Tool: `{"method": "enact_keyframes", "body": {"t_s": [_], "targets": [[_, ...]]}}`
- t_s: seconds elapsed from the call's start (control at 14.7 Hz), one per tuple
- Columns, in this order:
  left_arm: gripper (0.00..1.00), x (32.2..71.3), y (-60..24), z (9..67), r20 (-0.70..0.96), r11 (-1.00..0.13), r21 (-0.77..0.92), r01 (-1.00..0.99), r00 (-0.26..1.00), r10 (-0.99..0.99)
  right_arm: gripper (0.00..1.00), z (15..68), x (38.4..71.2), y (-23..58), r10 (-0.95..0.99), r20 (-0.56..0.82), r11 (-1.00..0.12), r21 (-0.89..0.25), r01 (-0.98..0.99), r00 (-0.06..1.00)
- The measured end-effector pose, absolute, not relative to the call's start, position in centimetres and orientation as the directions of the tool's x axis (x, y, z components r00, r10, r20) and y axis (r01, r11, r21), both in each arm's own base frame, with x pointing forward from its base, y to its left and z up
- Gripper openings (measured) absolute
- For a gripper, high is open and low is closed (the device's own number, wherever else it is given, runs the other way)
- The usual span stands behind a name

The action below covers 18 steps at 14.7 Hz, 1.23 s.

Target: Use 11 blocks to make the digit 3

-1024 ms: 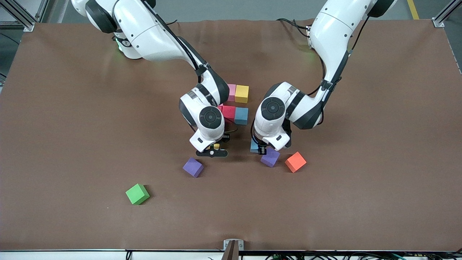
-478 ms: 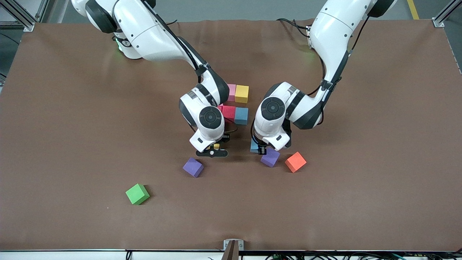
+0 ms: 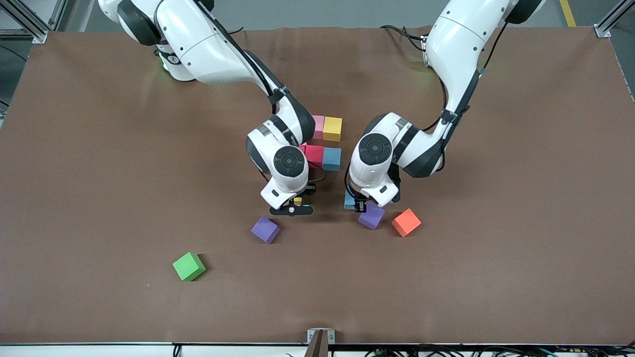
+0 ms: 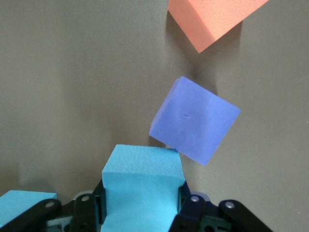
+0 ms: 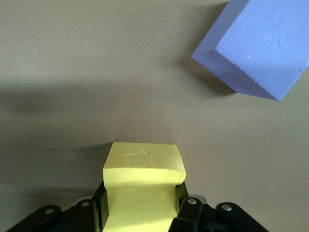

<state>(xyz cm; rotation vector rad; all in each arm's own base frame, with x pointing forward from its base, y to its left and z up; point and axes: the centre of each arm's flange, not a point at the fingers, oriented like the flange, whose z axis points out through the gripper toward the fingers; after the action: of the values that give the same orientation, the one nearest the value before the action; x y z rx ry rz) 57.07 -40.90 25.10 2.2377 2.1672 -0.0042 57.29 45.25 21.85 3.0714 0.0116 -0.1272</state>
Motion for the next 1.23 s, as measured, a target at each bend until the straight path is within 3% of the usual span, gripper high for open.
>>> {"method": "enact_keyframes", "body": {"t_s": [1.09, 1.16, 1.23], "targets": [[0.56, 57.21, -41.01, 24.91, -0.031, -0.031, 0.03, 0.999, 0.032, 0.999, 0.56, 21.85, 57.3, 45.25, 0.004, -0.083, -0.998, 0.067, 0.01, 0.997], [0.56, 57.22, -41.02, 24.91, -0.032, -0.031, 0.03, 0.999, 0.032, 0.999, 0.6, 21.85, 57.32, 45.22, 0.004, -0.082, -0.998, 0.067, 0.009, 0.997], [0.56, 57.22, -41.02, 24.92, -0.032, -0.031, 0.031, 0.999, 0.032, 0.999, 0.7, 21.85, 57.39, 45.12, 0.002, -0.082, -0.998, 0.069, 0.008, 0.997]]}}
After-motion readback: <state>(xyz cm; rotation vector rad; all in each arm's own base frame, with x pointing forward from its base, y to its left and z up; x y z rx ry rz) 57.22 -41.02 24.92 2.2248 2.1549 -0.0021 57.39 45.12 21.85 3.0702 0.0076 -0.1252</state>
